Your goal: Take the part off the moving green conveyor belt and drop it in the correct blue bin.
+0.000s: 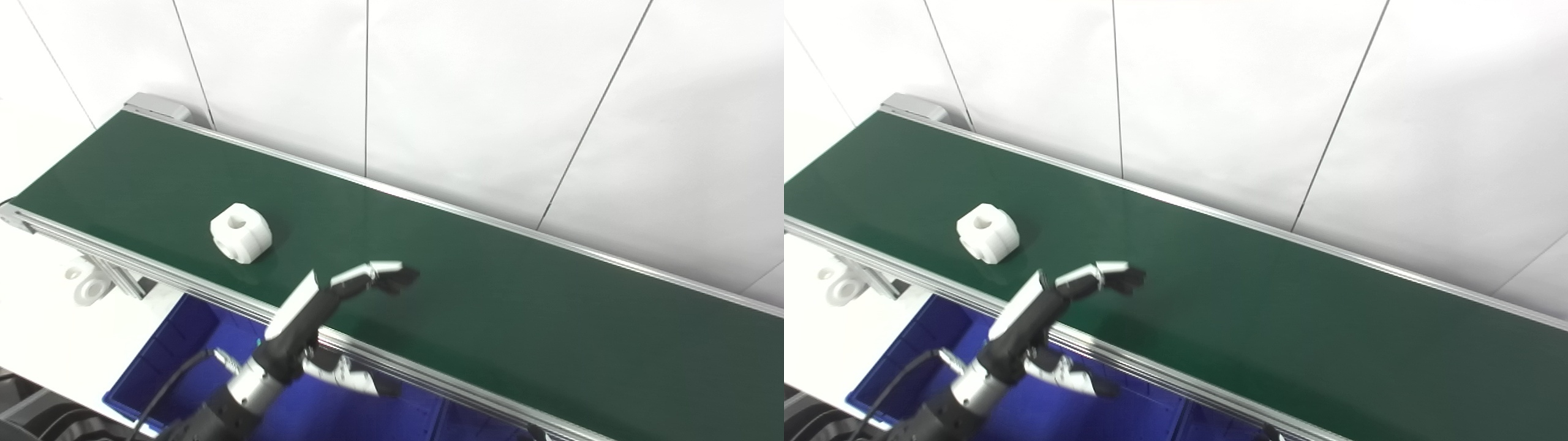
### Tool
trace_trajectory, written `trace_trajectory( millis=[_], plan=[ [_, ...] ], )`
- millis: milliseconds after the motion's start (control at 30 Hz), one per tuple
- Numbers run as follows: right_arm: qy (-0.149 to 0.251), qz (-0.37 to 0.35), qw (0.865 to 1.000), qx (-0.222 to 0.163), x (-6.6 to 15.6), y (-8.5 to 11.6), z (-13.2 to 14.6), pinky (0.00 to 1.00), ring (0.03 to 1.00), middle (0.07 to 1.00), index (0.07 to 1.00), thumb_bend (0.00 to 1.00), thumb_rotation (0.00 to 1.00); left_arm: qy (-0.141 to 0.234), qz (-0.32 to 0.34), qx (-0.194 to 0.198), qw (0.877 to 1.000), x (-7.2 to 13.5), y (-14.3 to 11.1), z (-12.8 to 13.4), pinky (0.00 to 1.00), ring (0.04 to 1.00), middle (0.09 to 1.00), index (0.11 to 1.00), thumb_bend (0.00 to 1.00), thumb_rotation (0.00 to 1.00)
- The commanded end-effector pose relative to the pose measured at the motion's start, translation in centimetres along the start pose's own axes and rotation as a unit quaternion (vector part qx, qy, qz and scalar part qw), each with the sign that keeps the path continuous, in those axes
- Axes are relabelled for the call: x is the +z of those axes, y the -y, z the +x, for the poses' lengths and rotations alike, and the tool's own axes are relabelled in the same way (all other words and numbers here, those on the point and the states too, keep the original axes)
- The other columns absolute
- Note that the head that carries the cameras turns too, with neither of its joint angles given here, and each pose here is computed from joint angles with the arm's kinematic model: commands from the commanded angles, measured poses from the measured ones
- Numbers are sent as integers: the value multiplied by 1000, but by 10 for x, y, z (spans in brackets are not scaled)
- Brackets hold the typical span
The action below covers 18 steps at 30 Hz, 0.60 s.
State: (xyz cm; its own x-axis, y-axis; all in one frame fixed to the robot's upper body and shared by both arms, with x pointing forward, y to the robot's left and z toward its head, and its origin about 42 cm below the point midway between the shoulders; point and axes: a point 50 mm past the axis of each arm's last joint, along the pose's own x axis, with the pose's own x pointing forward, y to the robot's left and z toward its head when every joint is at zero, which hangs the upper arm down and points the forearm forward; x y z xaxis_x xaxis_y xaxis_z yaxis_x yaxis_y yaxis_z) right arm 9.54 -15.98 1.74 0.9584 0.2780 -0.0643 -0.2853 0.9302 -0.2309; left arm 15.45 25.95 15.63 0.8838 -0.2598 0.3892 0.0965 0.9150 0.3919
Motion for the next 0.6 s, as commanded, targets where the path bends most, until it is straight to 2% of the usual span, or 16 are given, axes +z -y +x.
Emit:
trace_trajectory(
  millis=[0, 167, 200, 300, 433, 533, 567],
  plan=[
    [35, 10, 999, -8, 8, 1, 1, 788, 821, 818, 881, 629, 429, 16, 20, -15, 1000, 7, -10, 7, 733, 791, 823, 825, 724, 441],
    [38, 10, 999, -6, 8, 2, 2, 728, 798, 805, 877, 626, 403, 1, 93, -35, 995, 3, -32, 24, 782, 827, 854, 860, 657, 473],
    [39, 9, 999, -5, 8, 2, 3, 660, 780, 804, 874, 617, 386, -1, 102, -37, 994, 2, -36, 27, 791, 837, 863, 866, 643, 474],
    [44, 5, 999, -2, 9, 4, 3, 611, 766, 805, 875, 610, 382, -13, 141, -46, 989, -1, -50, 38, 806, 855, 879, 875, 626, 470],
    [45, 9, 999, -2, 9, 4, 3, 600, 756, 798, 870, 622, 379, -28, 182, -65, 981, -6, -67, 52, 800, 854, 881, 873, 609, 441],
    [45, 7, 999, -2, 8, 4, 4, 659, 758, 788, 868, 628, 389, -57, 220, -87, 970, -11, -82, 62, 793, 867, 899, 880, 604, 381],
    [47, 6, 999, -2, 8, 4, 4, 648, 752, 785, 865, 630, 389, -66, 227, -90, 967, -14, -88, 65, 784, 865, 902, 876, 611, 344]
  ],
)
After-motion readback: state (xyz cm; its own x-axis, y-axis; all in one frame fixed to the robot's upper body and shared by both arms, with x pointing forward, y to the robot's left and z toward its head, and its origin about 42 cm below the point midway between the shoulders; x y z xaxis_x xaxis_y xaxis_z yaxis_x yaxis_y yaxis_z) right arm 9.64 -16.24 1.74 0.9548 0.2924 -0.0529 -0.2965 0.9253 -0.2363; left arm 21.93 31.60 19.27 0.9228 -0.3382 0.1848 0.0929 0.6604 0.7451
